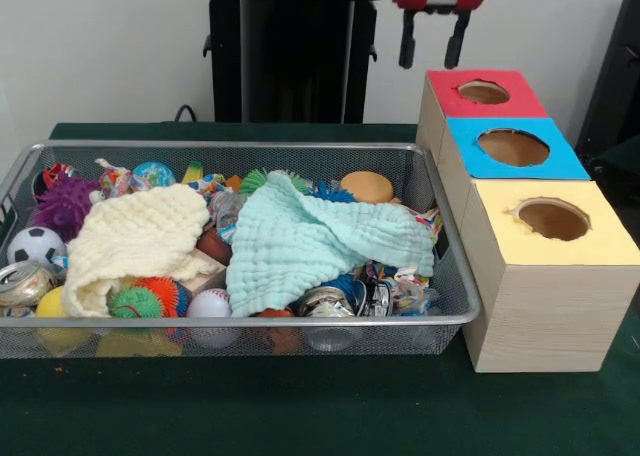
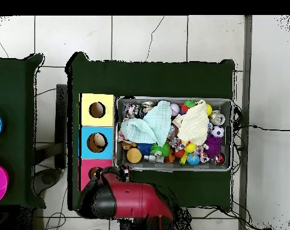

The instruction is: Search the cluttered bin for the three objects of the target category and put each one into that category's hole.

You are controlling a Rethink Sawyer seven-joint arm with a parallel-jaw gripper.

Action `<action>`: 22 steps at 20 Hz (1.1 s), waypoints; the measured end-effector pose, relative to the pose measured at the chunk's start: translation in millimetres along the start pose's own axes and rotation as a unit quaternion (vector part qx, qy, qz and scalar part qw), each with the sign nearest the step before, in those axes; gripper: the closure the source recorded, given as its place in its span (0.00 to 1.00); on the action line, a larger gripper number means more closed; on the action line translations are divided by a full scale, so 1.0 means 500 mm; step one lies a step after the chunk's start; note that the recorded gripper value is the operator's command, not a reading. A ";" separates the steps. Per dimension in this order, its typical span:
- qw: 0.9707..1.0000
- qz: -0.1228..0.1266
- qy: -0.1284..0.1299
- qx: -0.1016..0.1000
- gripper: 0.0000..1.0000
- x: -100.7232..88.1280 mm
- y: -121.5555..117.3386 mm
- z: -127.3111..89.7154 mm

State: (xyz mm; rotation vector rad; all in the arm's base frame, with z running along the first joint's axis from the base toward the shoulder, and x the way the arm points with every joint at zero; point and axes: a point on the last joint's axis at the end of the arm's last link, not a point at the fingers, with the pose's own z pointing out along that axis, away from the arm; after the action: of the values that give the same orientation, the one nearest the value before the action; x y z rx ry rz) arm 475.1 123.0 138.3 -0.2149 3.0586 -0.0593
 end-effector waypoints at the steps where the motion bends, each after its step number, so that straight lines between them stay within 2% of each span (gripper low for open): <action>1: 1.000 0.002 -0.001 0.001 0.00 -0.002 -0.008 0.010; 6: 1.000 0.008 -0.004 0.006 0.00 -0.005 -0.046 0.074; 15: 1.000 0.015 -0.012 0.009 0.00 -0.022 -0.084 0.154; 22: 0.999 0.018 -0.041 0.016 0.00 -0.072 -0.106 0.219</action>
State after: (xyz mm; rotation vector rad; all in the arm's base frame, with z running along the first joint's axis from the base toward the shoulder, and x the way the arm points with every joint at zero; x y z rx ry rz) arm 526.6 71.8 34.0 -0.1562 2.9773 -0.0942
